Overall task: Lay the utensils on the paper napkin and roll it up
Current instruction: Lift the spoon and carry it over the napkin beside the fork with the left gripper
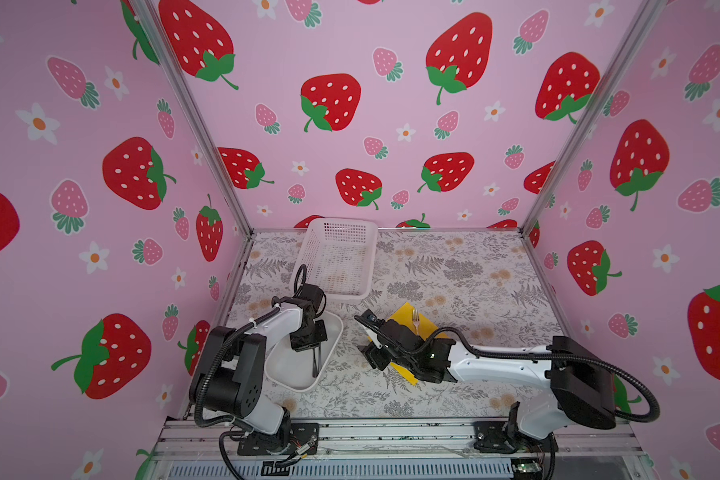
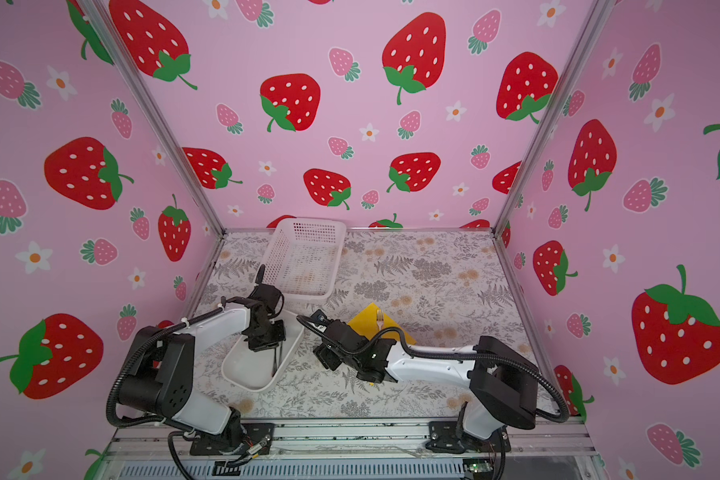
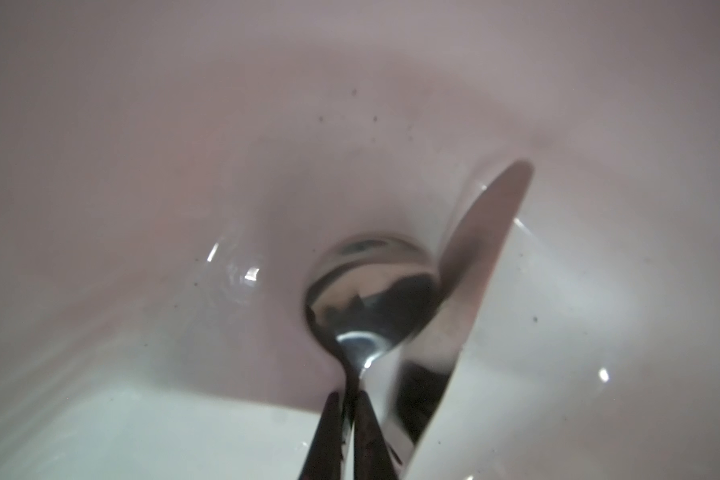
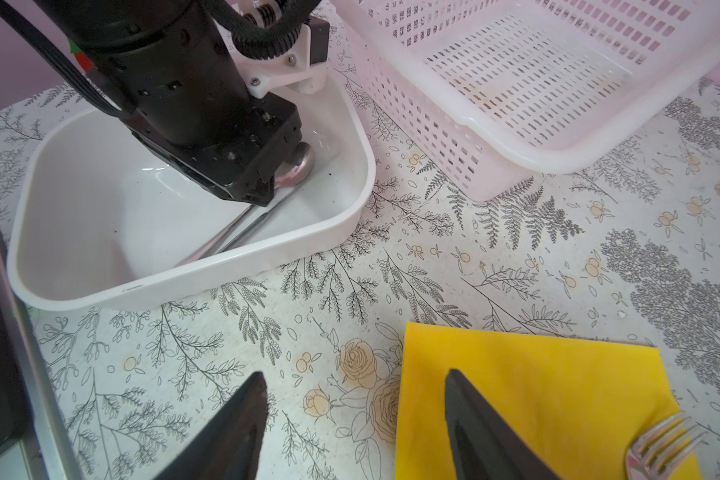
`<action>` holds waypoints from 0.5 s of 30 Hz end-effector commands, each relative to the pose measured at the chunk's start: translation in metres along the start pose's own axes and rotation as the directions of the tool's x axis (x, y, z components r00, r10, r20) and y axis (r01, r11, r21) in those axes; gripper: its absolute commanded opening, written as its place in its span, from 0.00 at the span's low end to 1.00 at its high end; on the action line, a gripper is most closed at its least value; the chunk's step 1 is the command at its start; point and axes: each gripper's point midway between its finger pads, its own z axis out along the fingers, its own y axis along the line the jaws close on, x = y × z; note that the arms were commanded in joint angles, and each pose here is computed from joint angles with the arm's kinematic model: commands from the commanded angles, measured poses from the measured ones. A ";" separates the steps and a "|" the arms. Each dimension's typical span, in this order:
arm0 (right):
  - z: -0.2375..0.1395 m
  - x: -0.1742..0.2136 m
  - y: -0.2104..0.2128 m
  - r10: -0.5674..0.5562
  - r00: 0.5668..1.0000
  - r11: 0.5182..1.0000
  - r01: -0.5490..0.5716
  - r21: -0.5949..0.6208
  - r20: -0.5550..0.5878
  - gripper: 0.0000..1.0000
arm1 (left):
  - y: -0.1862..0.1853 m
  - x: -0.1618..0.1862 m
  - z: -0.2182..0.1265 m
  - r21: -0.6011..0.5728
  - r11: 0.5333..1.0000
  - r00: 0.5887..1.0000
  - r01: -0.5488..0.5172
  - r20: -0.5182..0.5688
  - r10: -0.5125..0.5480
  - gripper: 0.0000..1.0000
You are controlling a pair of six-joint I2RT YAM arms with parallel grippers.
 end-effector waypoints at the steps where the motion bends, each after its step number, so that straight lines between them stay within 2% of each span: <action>1: -0.002 -0.002 -0.004 0.006 1.000 1.000 -0.006 0.018 0.000 0.69 | 0.012 0.026 0.013 -0.041 0.999 0.994 0.002 -0.105 -0.006 0.07; 2: -0.002 -0.002 -0.004 0.006 1.000 1.000 -0.006 0.017 -0.001 0.69 | 0.012 0.025 0.011 -0.043 0.999 0.996 0.004 -0.094 -0.008 0.01; 15: -0.020 -0.018 -0.026 0.064 0.994 0.991 -0.073 0.109 0.083 0.69 | 0.013 -0.001 -0.063 -0.009 1.000 0.992 0.026 0.120 -0.024 0.01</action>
